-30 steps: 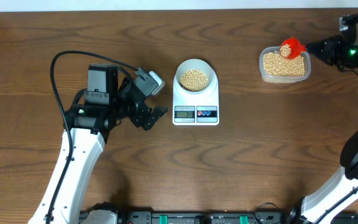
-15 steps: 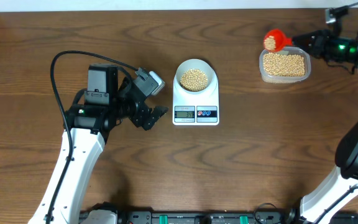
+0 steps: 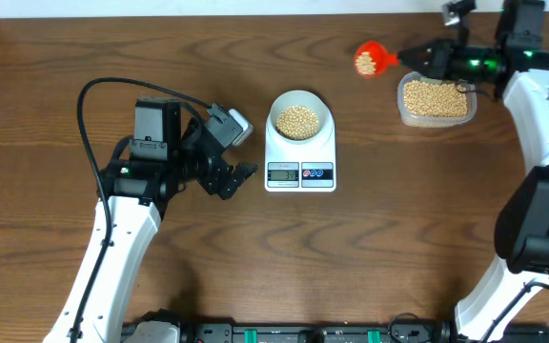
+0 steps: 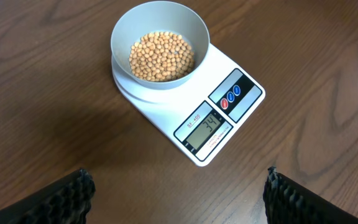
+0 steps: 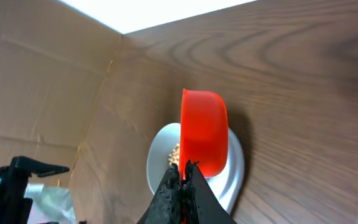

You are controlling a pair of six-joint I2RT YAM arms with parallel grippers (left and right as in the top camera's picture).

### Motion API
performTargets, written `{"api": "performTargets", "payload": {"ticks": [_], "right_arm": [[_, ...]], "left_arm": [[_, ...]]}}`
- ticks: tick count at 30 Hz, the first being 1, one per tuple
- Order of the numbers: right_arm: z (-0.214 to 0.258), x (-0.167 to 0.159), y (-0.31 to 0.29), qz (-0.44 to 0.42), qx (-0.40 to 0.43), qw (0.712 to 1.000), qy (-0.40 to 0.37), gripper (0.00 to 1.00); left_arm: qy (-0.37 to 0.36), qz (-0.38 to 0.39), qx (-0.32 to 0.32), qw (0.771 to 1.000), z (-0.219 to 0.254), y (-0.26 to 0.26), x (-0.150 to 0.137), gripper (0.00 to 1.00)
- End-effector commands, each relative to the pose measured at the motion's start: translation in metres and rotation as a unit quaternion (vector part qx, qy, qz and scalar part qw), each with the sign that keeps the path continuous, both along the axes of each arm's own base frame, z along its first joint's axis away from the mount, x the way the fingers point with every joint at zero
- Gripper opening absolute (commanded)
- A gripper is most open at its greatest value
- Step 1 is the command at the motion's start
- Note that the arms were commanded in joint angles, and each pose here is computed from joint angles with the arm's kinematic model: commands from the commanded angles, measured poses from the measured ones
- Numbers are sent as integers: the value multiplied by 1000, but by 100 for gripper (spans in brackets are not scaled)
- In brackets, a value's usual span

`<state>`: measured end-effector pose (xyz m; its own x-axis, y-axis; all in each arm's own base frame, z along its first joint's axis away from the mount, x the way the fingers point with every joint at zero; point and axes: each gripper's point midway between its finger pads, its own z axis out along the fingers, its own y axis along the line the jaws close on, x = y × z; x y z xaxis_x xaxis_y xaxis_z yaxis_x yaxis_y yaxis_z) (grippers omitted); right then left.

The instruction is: Scoop item into bowl and weigh 50g on scale

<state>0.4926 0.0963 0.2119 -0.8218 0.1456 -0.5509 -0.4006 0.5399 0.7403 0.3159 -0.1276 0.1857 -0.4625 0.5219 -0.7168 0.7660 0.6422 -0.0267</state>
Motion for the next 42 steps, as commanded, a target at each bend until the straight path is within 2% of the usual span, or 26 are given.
{"api": "performTargets", "payload": {"ticks": [1, 22, 42], "right_arm": [[3, -6, 27, 31, 9, 999, -4, 1], [-14, -25, 116, 102, -63, 992, -40, 1], [-53, -42, 152, 136, -217, 963, -82, 1]], "left_arm": [[7, 0, -7, 1000, -1, -2, -3, 90], [7, 0, -7, 1000, -1, -2, -3, 89], [7, 0, -7, 1000, -1, -2, -3, 90]]}}
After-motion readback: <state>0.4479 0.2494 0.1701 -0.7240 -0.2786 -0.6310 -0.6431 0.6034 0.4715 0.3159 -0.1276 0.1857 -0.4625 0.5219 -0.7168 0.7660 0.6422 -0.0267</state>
